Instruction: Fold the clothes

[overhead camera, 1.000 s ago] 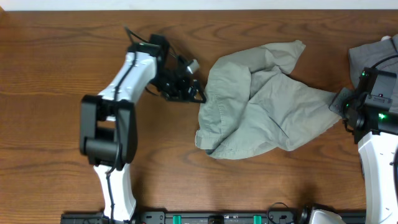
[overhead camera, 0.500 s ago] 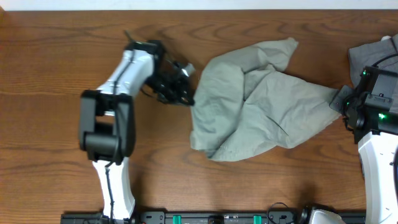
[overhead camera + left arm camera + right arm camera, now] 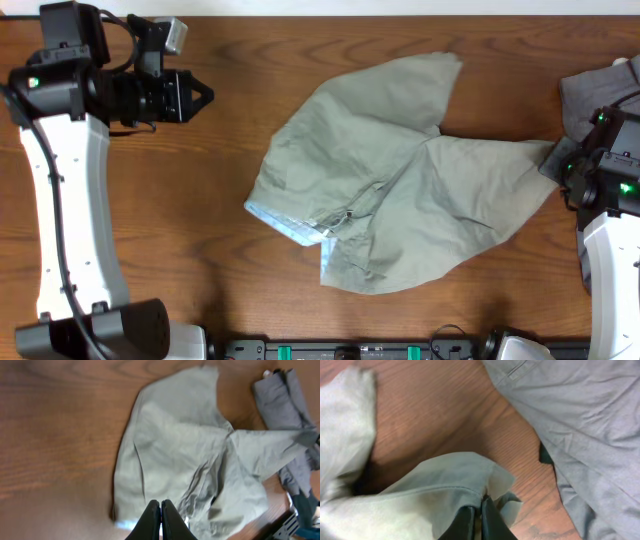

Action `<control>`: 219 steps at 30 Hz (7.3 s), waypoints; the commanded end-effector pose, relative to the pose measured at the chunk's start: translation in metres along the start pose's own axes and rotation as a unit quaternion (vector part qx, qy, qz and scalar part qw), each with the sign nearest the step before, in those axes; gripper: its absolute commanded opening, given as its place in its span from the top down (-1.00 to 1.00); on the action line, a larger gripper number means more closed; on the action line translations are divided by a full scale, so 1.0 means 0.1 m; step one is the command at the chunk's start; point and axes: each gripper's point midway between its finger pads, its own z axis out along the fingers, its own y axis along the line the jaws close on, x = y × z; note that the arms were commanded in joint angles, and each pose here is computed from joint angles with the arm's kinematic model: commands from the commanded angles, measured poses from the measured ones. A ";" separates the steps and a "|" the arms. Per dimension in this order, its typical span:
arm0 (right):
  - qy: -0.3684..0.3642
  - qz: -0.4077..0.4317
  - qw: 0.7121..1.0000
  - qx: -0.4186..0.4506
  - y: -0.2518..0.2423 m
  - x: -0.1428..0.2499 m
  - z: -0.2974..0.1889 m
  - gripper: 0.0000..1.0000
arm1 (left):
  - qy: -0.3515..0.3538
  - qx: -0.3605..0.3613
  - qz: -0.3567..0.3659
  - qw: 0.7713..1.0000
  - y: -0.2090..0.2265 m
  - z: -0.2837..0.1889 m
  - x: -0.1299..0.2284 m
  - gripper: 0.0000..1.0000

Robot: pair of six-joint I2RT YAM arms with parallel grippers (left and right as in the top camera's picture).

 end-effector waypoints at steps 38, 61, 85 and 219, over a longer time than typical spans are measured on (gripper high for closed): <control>0.012 -0.008 0.998 -0.061 0.19 0.00 -0.10 -0.29 | 0.140 -0.090 -0.247 0.955 1.03 1.96 1.91 0.07; 0.024 -0.066 0.984 -0.165 0.67 0.09 -0.15 -0.27 | -0.270 -0.237 -0.114 0.926 2.20 1.14 -0.25 0.88; 0.283 -0.153 0.920 -0.225 1.28 1.52 0.85 -0.23 | 0.003 -0.125 -0.266 0.956 1.62 1.20 0.93 0.11; 0.068 0.083 0.912 -0.396 2.39 0.33 1.24 0.52 | 0.223 -0.160 -0.326 0.905 1.34 1.39 2.54 0.11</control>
